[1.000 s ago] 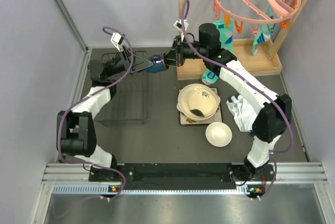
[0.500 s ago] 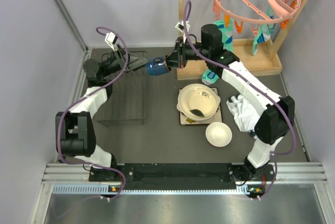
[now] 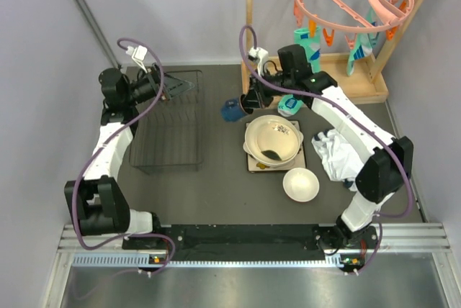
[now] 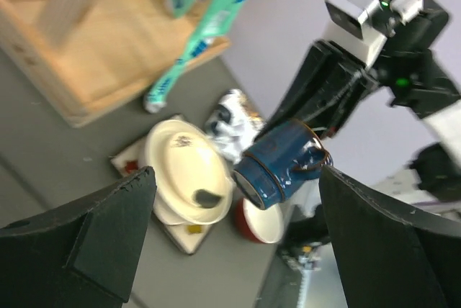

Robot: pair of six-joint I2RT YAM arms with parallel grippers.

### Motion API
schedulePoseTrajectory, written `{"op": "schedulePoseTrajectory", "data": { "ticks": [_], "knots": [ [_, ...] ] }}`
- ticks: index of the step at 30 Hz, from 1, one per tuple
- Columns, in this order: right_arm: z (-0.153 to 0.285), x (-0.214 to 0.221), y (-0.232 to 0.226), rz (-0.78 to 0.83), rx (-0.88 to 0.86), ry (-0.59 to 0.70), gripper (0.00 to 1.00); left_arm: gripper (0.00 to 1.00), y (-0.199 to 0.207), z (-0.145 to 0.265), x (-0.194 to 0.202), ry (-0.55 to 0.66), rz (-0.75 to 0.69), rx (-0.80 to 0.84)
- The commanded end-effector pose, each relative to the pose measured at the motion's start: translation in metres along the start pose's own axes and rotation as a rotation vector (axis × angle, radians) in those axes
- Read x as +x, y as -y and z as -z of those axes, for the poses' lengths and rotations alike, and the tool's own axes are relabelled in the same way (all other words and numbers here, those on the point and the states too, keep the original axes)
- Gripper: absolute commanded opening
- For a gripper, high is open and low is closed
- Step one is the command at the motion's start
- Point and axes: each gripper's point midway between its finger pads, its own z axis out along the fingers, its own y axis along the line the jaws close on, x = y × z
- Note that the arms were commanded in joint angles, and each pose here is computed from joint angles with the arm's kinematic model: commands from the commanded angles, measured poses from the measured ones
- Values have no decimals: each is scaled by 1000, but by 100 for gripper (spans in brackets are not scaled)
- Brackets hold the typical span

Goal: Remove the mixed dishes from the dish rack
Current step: Place the cup at the center of the board.

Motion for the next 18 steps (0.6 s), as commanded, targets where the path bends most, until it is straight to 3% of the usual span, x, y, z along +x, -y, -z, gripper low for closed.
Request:
{"op": "schedulePoseTrajectory", "data": {
  "ticks": [1,7,18],
  "knots": [
    [40,19,2,135,140,-78,0,98,-19,16,6,-70,-141,-181],
    [59,59,17,171,259,-262,0,98,-41,26,10,-126,-176,-309],
    [55,151,-3,281,261,-550,0,97,-76,52,4,-146,-264,-578]
  ]
}}
